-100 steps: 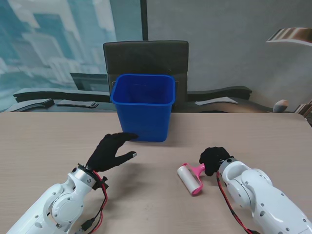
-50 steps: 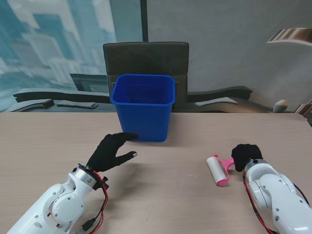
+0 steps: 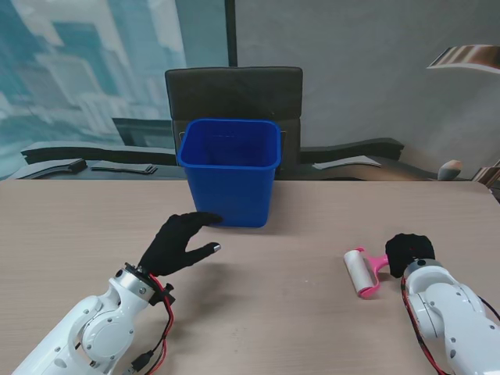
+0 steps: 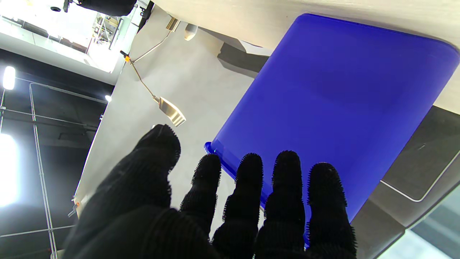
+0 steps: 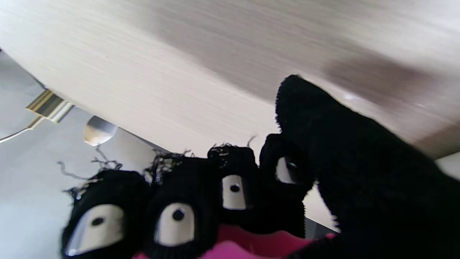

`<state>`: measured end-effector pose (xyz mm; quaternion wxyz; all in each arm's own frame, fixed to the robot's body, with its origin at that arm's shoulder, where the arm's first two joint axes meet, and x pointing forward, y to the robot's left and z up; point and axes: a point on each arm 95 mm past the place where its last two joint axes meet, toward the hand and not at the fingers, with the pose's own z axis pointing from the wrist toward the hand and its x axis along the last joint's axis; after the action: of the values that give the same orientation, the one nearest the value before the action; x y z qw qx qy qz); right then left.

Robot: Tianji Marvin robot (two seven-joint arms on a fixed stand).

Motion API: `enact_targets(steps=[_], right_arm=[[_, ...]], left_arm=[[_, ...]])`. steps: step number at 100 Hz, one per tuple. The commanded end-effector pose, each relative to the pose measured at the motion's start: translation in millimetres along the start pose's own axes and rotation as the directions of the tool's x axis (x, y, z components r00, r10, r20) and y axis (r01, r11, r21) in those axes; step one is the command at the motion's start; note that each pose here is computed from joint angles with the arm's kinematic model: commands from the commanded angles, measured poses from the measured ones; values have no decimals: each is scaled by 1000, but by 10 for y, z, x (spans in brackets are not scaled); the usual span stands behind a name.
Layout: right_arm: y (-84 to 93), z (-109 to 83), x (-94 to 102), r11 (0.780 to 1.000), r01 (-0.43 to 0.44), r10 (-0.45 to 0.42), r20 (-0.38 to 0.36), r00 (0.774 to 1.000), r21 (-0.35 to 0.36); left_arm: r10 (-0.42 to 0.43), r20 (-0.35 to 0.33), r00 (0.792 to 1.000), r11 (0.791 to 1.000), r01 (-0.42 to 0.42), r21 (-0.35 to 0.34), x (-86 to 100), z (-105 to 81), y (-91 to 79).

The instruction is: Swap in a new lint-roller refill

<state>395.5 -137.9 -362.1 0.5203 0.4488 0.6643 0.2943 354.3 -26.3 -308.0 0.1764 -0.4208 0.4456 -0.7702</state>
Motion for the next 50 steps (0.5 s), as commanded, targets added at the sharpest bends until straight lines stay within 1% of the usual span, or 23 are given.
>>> enact_targets(steps=[1,17,23,33,41,50], right_arm=[[-5,-20,225,1000,-5,7,-64,998,29],[204,-5,544,997,-68,72,-168,983,29],[294,-23,683,995,-90,95,-218,971,31],[441,-56,895,989,-145,145,-296,944,24],[528,-79,983,984,-179,173,-325,930,12],[603,-119,1007,978,-211,196,-334,922,-8]], left_arm=[[-4,4,1000,1000,4,-15,10,4,21],[-7,2,1000,1000,7,-17,12,4,27],[-9,-1,1000,1000,9,-18,12,5,26],[-8,-7,1000,1000,8,-18,12,6,24],[-9,-7,1000,1000,9,-17,14,2,22],[-8,-7,1000,1000,8,-14,15,-3,19]])
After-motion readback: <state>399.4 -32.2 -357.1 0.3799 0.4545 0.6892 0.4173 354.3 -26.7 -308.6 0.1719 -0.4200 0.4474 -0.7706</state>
